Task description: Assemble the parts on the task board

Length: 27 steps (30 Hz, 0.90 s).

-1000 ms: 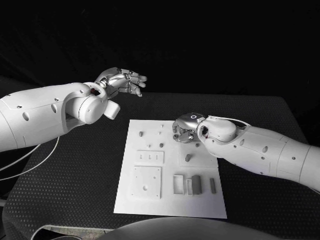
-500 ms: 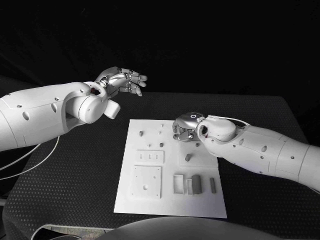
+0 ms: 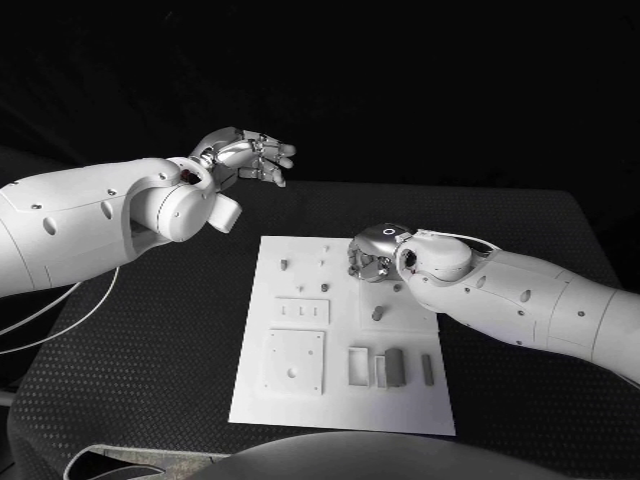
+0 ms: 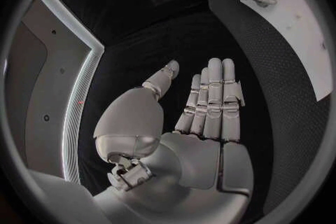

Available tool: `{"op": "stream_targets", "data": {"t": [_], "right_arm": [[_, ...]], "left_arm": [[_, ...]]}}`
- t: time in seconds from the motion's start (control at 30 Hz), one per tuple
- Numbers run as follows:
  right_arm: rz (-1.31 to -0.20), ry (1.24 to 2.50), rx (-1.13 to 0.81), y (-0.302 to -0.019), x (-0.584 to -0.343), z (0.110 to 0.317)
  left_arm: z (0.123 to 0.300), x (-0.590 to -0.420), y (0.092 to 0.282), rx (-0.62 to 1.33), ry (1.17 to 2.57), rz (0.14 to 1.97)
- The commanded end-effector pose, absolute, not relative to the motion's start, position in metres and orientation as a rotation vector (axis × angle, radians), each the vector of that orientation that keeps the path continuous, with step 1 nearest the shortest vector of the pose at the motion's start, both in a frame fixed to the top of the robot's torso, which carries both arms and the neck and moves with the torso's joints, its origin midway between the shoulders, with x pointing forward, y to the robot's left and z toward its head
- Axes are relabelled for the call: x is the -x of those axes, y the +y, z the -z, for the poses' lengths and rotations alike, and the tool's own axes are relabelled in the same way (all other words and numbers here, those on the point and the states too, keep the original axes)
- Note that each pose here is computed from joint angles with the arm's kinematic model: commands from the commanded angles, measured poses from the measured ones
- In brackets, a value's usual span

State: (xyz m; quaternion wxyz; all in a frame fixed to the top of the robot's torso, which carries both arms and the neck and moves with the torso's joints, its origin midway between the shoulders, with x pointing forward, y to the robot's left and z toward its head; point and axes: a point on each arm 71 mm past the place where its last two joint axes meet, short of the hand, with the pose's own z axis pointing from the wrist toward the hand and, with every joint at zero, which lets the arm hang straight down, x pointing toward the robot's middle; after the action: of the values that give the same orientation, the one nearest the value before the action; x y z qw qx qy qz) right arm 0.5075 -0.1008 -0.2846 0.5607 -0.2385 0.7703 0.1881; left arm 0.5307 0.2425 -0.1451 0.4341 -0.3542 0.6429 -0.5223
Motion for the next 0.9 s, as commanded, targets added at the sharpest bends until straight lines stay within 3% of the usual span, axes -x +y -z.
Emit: {"op": "stream_targets", "data": {"t": [0.03, 0.9], "right_arm": [[-0.43, 1.826, 0.578, -0.1022, -0.5072, 0.2868], [-0.447, 1.82, 0.575, -0.0946, -0.5053, 0.2868]], "left_arm": [[0.143, -0.5306, 0.2402, 0.866, 1.602, 1.318], [0.1424, -0.5311, 0.2376, 0.863, 1.605, 1.321]]}}
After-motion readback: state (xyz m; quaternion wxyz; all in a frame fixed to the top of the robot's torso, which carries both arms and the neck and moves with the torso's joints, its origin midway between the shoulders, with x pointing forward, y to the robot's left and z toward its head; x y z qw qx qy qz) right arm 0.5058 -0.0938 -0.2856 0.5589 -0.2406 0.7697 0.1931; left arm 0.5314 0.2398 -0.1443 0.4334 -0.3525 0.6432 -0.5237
